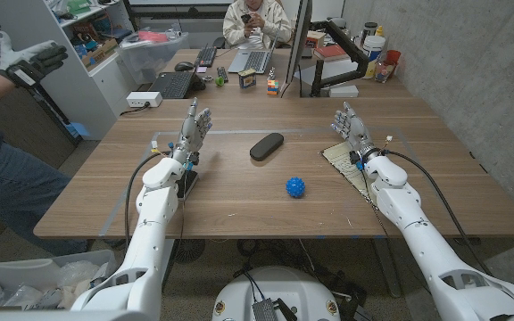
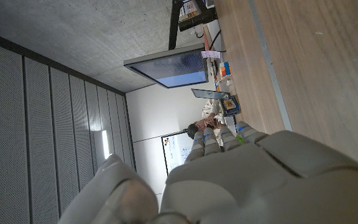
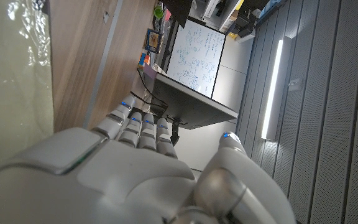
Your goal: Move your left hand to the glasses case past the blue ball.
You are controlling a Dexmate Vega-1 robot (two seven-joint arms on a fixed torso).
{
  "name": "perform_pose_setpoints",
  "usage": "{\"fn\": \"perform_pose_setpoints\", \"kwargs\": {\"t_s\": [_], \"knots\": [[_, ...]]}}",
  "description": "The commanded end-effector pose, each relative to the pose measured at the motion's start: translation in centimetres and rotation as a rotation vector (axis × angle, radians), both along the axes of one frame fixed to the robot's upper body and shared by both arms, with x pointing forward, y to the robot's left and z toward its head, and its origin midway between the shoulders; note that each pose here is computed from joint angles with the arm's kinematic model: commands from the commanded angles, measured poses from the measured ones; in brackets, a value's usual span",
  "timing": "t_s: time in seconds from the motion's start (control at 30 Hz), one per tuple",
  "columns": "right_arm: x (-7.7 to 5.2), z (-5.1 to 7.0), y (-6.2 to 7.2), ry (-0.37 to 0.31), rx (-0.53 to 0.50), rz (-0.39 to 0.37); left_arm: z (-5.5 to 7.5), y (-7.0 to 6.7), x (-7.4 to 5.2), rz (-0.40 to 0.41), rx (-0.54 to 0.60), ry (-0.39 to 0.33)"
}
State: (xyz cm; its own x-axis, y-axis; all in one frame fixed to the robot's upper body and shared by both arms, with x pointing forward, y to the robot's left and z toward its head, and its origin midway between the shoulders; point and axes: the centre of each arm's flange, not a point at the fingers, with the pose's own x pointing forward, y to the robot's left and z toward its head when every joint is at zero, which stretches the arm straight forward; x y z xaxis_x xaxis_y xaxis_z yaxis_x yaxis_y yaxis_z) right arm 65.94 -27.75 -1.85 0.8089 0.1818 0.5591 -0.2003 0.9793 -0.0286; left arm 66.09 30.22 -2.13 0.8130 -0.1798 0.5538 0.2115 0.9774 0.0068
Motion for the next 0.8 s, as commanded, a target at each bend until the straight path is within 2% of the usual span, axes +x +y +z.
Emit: {"fn": "perform_pose_setpoints", "kwargs": {"t_s": [0.03,0.8], "knots": [[-0.1,-0.6,-0.3,0.003,0.015,-0.003,0.0,0.2,-0.3,0.013,0.017,0.004],[0.3,-0.5,-0.4,0.010,0.014,0.000,1.3,0.0,-0.3,0.052,0.021,-0.053]]}}
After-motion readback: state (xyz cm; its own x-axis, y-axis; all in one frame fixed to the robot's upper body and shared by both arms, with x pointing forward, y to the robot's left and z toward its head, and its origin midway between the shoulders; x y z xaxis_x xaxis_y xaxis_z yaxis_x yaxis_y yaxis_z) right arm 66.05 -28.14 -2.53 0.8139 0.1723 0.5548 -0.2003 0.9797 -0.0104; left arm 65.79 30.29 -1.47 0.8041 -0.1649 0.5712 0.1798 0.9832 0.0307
